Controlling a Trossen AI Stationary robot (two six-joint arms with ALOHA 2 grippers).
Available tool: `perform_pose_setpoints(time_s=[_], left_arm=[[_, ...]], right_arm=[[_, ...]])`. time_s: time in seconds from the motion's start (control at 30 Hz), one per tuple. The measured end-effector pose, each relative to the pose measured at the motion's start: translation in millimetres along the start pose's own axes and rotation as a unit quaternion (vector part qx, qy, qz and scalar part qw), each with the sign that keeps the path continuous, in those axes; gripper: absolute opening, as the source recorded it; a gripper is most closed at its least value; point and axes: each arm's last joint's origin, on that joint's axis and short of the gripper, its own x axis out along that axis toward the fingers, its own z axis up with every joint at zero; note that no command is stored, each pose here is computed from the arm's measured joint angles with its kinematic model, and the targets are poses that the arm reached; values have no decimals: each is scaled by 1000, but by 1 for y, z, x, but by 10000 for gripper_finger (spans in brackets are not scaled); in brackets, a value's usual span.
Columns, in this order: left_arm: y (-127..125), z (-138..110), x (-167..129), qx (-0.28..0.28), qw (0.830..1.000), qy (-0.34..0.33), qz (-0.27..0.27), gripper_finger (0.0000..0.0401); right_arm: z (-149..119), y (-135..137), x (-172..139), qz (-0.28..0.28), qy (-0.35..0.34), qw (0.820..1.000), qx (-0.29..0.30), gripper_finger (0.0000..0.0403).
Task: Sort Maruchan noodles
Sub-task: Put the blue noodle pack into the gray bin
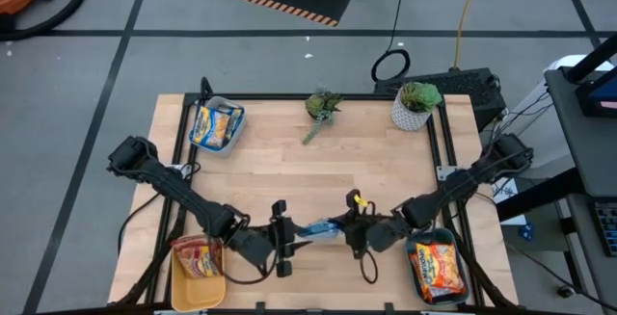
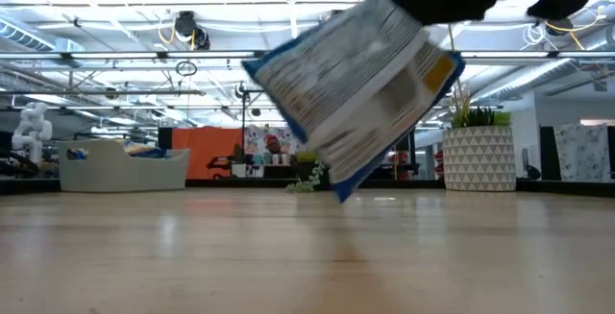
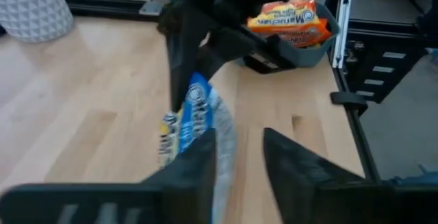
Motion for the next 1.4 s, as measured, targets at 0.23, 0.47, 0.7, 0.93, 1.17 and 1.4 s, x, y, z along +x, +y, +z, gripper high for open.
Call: perform_pose_setpoints(time_s=[0.23, 0.47, 0.7, 0.93, 1.17, 1.4], left_arm=[[1, -4, 11, -1, 1000, -7, 25, 271], [7, -23, 49, 31, 998, -5, 53, 365], [21, -26, 63, 42, 994, -2, 96, 381], [28, -29, 67, 0, 997, 31, 65, 367], [28, -31, 67, 0, 998, 41, 56, 297], [28, -32, 67, 2, 997, 45, 58, 209]], right_arm=[[5, 4, -11, -39, -5, 999, -32, 0], [6, 4, -12, -66, -1, 997, -29, 0], [6, 4, -12, -65, -3, 997, -29, 0], [6, 4, -12, -65, -4, 998, -24, 0], [7, 3, -12, -65, -6, 998, -21, 0], [7, 3, -12, -66, -9, 998, -19, 0]])
